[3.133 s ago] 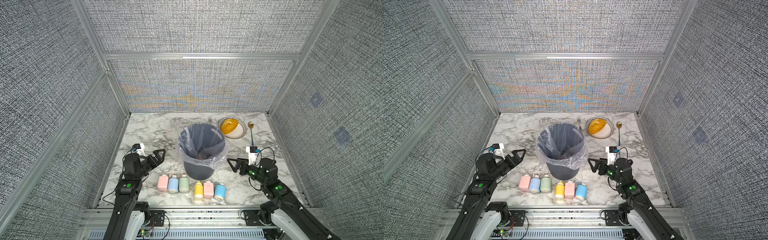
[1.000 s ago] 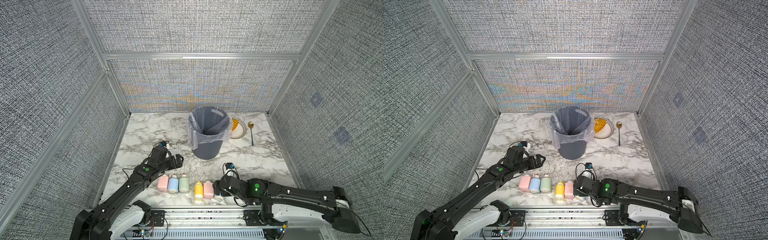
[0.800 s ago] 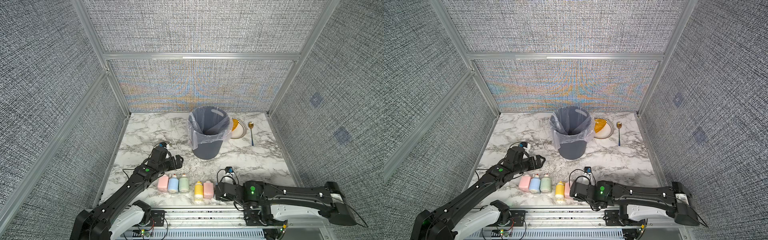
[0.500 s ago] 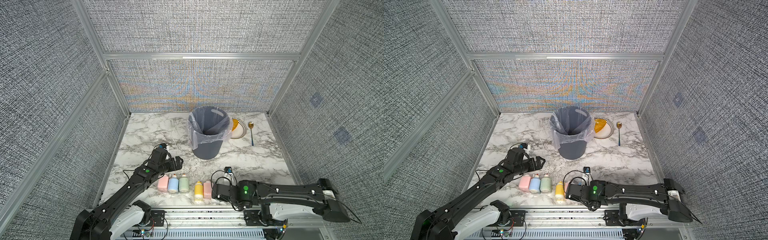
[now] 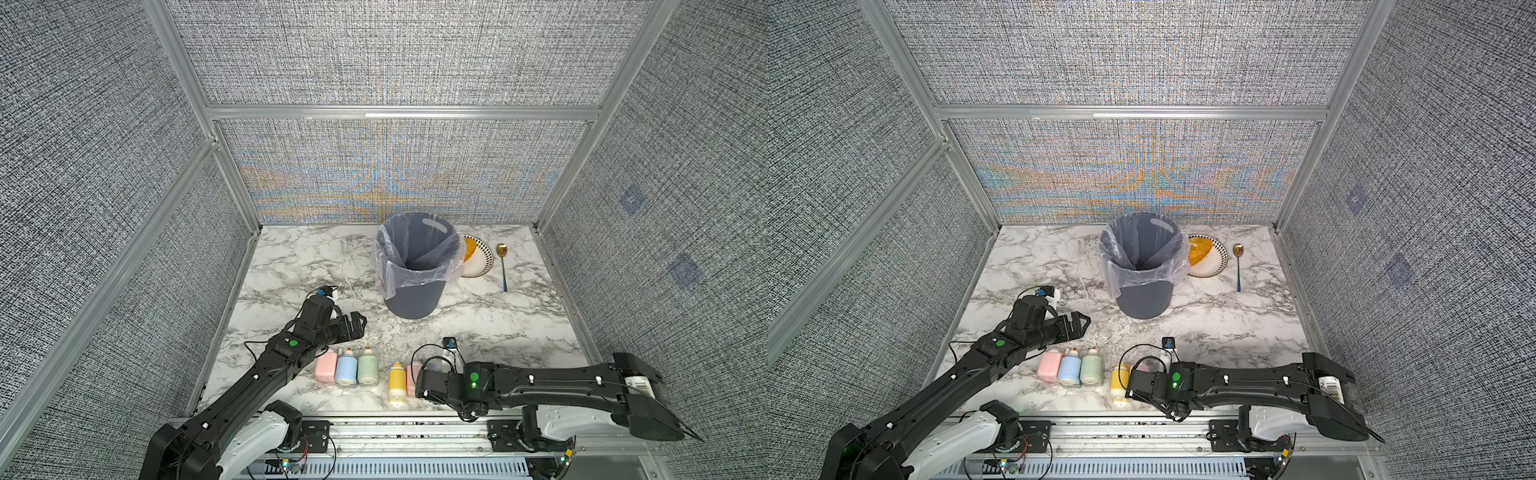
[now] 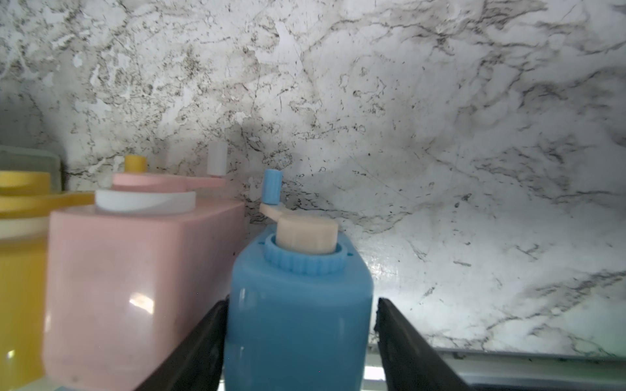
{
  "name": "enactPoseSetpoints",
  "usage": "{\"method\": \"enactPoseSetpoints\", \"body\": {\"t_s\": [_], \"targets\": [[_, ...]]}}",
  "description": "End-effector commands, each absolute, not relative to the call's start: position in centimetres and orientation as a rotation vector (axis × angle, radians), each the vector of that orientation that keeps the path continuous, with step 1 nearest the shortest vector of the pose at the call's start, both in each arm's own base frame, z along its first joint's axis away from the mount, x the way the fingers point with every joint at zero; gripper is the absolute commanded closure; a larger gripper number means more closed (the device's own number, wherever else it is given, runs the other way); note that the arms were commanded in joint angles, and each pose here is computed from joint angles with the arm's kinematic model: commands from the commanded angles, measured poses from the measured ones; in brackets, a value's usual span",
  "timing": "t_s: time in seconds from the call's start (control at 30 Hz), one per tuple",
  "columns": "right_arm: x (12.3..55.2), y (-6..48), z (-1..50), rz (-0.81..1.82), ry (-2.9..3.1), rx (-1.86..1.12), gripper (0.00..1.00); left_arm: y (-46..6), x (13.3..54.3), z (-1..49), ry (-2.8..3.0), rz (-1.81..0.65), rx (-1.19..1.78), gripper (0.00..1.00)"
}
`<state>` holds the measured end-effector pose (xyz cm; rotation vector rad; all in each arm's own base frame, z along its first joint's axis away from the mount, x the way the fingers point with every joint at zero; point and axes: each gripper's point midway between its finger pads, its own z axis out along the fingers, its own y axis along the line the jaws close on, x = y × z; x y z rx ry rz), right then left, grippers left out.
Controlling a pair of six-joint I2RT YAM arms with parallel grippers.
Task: Take out the pencil sharpener tray and clean the shavings
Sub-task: Pick up the pencil sharpener from the center of the board.
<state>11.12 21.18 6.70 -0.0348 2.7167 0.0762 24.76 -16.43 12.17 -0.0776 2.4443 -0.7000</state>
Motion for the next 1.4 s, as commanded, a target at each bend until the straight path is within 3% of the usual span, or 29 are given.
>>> {"method": "enactPoseSetpoints", "body": {"t_s": [0.0, 0.3, 0.57, 1.0, 1.37], "targets": [[11.0, 20.0, 6.2, 0.02, 2.729, -0.054, 0.35, -16.6, 24.9, 12.6, 2.433, -0.715, -0.069, 0.0], [11.9, 19.2, 7.6, 0.022, 2.7, -0.105, 0.59, -17.7, 24.4, 14.4, 2.374, -0.802, 0.02, 0.0], [13.4, 20.9, 12.8, 0.104, 2.609, -0.308, 0.6, -19.2, 23.2, 16.6, 2.272, -0.98, 0.087, 0.0], [16.6, 26.0, 19.9, 0.472, 2.48, -0.677, 0.6, -23.9, 21.0, 20.5, 1.986, -1.436, 0.322, 0.0], [17.2, 28.8, 24.6, 0.681, 2.383, -0.917, 0.6, -27.0, 20.2, 22.1, 1.786, -1.568, 0.597, 0.0]]}}
